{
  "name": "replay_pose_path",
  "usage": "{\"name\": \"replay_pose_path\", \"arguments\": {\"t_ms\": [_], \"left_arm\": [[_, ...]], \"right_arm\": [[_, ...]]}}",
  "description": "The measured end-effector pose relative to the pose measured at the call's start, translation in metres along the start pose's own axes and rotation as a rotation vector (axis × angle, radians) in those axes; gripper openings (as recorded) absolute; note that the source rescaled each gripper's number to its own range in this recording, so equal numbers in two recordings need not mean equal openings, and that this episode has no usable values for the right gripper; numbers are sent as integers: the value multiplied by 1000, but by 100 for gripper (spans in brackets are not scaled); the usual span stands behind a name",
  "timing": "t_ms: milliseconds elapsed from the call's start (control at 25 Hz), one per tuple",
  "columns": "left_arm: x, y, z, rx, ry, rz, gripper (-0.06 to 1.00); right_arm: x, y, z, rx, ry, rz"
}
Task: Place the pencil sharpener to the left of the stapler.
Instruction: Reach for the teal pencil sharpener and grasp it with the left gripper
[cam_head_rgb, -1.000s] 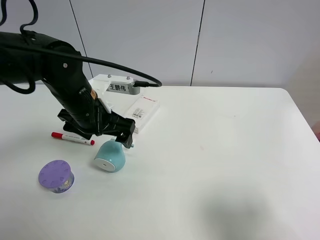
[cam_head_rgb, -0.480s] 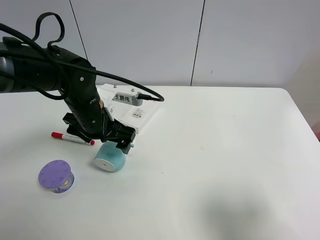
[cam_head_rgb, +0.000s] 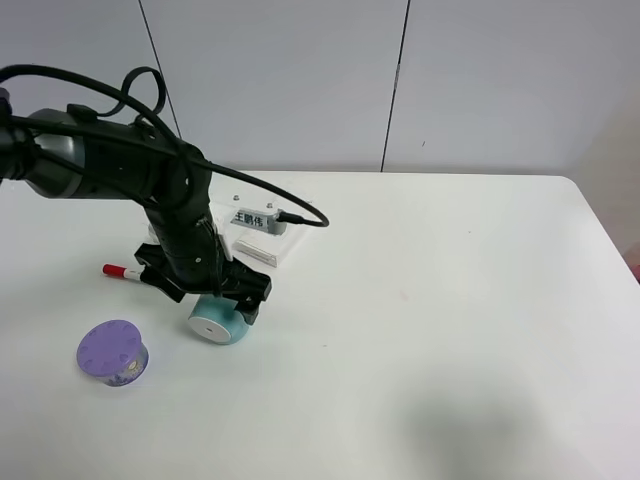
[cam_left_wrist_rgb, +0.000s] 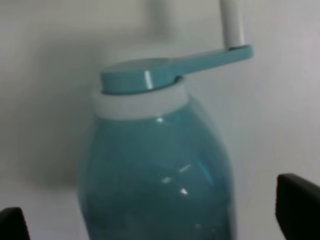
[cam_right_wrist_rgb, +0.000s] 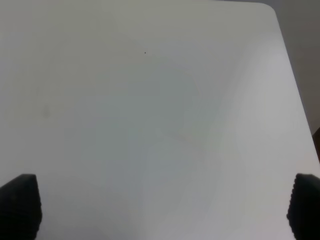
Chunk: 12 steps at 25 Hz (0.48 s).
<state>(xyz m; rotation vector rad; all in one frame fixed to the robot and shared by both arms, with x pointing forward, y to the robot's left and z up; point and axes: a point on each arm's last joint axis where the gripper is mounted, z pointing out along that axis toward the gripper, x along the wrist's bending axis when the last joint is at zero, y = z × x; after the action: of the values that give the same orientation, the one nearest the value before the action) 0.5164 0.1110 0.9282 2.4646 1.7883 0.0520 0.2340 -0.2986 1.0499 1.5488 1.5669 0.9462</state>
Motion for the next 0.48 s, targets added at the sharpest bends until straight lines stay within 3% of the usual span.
{"name": "replay_pose_path", "arguments": {"t_ms": [480], "left_arm": [[3, 6, 20, 2, -27, -53, 100]], "right_arm": [[0, 0, 0, 0, 0, 0]]}}
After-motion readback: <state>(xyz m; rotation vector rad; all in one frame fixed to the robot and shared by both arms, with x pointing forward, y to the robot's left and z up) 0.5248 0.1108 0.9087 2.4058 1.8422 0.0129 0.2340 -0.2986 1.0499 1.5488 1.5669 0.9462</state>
